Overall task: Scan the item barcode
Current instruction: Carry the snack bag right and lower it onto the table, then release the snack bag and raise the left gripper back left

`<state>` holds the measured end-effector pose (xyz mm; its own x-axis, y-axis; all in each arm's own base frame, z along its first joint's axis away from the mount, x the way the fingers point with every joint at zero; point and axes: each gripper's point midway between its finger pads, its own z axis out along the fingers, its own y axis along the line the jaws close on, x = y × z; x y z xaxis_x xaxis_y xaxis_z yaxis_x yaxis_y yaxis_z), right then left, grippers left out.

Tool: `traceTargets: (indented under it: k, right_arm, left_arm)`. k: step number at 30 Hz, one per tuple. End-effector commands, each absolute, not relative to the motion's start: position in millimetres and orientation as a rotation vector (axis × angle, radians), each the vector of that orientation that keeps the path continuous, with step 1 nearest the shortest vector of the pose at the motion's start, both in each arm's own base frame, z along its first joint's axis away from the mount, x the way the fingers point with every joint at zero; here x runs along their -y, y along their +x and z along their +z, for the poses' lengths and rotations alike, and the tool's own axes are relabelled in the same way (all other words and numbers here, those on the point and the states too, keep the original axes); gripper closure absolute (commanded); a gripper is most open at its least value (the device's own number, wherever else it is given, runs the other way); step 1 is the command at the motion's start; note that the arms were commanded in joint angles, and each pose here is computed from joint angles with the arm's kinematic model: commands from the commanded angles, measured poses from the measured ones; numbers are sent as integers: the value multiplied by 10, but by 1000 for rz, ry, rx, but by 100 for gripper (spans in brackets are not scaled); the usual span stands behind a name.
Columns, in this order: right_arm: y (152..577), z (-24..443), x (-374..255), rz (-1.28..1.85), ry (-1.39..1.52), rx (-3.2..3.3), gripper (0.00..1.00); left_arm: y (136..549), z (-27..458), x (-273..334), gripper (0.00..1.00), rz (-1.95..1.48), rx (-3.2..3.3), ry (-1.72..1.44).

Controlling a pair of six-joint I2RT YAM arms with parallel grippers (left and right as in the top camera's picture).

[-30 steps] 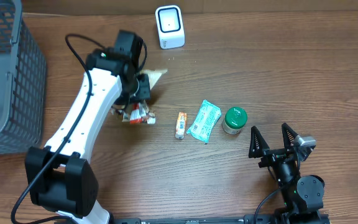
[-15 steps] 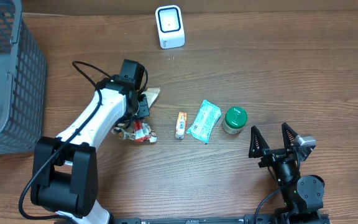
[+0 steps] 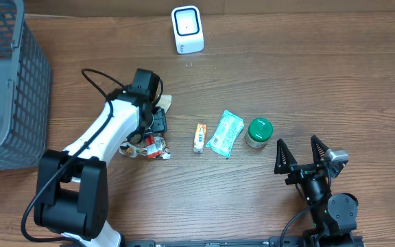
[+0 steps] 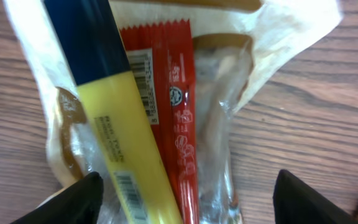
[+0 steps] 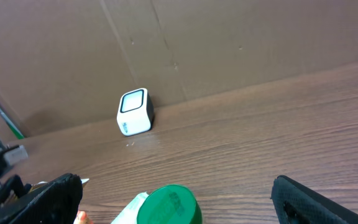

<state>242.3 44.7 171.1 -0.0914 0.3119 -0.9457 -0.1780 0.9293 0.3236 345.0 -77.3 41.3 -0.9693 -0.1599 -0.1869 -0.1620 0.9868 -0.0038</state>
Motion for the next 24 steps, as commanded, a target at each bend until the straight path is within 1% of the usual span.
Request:
traceTargets:
  k: [1, 4, 6, 10, 13, 15, 16, 17, 19, 24]
  right_arm:
    - [2433, 1690, -408, 395, 121, -1607, 0]
    - [2433, 1690, -408, 396, 121, -1607, 0]
    - [2433, 1690, -408, 395, 121, -1607, 0]
    - [2433, 1690, -408, 395, 121, -1607, 0]
    - [2433, 1690, -408, 396, 121, -1608, 0]
    - [2433, 1690, -408, 395, 121, -1607, 0]
    - [2433, 1690, -408, 396, 121, -1607, 0]
    - [2433, 1690, -408, 395, 121, -1608, 0]
    - [2433, 1690, -408, 395, 121, -1607, 0]
    - [2433, 1690, -408, 395, 121, -1608, 0]
  left_arm:
    - [3713, 862, 806, 28, -3, -2855, -221]
    - [3760, 1171, 726, 31, 27, -2856, -220]
    - [3843, 1459, 582, 32, 54, -2825, -269]
    - [4036, 1841, 265, 31, 71, -2739, -326]
    - [4064, 1880, -30, 24, 90, -2719, -415]
    - [4047, 1847, -221, 21, 106, -2719, -479]
    - [4036, 1837, -285, 13, 116, -2722, -484]
    - [4021, 1827, -366, 0, 133, -2730, -468]
    - [3983, 1823, -531, 0, 186, -2743, -444]
    - [3907, 1806, -681, 0, 206, -2760, -490]
